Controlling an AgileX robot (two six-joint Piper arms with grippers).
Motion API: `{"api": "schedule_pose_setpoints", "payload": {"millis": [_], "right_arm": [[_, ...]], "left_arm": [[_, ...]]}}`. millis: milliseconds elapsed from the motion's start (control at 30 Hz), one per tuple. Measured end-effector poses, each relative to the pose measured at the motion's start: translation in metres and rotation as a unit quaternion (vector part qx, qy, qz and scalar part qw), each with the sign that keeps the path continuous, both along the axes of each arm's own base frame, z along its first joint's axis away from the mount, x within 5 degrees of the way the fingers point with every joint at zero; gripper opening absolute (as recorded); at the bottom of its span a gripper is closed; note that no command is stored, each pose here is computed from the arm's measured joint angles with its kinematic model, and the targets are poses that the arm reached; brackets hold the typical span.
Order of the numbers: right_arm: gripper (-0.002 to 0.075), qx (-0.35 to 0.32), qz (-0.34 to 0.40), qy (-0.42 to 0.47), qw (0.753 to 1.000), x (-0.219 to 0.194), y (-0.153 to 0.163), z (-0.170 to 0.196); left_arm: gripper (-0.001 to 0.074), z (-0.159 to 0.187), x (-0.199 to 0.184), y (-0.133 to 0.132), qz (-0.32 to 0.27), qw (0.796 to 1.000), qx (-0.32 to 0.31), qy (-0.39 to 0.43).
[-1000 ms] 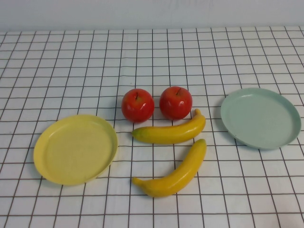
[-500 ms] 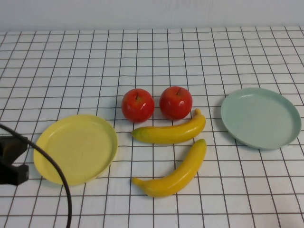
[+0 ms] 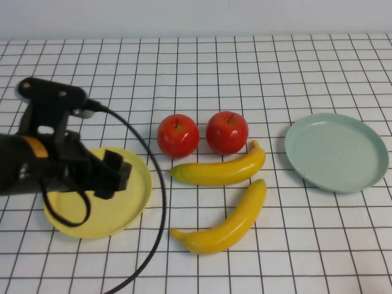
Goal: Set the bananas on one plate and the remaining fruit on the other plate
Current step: Put one type of fruit in the left plate
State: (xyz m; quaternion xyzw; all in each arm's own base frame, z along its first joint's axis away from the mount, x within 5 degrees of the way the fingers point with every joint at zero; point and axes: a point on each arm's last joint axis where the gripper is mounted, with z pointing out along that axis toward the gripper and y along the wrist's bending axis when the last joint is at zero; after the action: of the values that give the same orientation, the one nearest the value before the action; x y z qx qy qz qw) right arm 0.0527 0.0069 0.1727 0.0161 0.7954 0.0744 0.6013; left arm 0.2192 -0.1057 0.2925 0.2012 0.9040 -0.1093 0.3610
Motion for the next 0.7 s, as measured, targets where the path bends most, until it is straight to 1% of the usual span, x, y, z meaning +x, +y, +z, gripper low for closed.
{"api": "schedule_pose_setpoints", "payload": {"millis": [33, 67, 167, 267, 400, 567, 700], "right_arm": [[-0.0016, 0.000, 0.000, 0.000, 1.000, 0.000, 0.000, 0.000], [-0.0016, 0.000, 0.000, 0.000, 1.000, 0.000, 0.000, 0.000], [-0.0016, 0.000, 0.000, 0.000, 1.000, 0.000, 0.000, 0.000], [-0.0016, 0.000, 0.000, 0.000, 1.000, 0.000, 0.000, 0.000], [-0.0016, 0.000, 0.000, 0.000, 1.000, 0.000, 0.000, 0.000], [-0.0016, 0.000, 0.000, 0.000, 1.000, 0.000, 0.000, 0.000], [-0.0016, 0.000, 0.000, 0.000, 1.000, 0.000, 0.000, 0.000]], "left_arm": [[0.0547, 0.000, 0.007, -0.007, -0.006, 1.000, 0.004, 0.004], [0.0578, 0.001, 0.015, -0.013, -0.013, 1.000, 0.010, 0.008], [0.0621, 0.006, 0.038, -0.031, -0.028, 0.999, 0.025, 0.008], [0.0632, 0.013, 0.065, -0.049, -0.036, 0.999, 0.033, 0.010], [0.0636, 0.010, 0.096, -0.070, -0.047, 0.997, 0.052, 0.034], [0.0636, -0.011, 0.134, -0.092, -0.053, 0.993, 0.076, 0.073], [0.0636, -0.031, 0.155, -0.102, -0.055, 0.990, 0.094, 0.088]]}}
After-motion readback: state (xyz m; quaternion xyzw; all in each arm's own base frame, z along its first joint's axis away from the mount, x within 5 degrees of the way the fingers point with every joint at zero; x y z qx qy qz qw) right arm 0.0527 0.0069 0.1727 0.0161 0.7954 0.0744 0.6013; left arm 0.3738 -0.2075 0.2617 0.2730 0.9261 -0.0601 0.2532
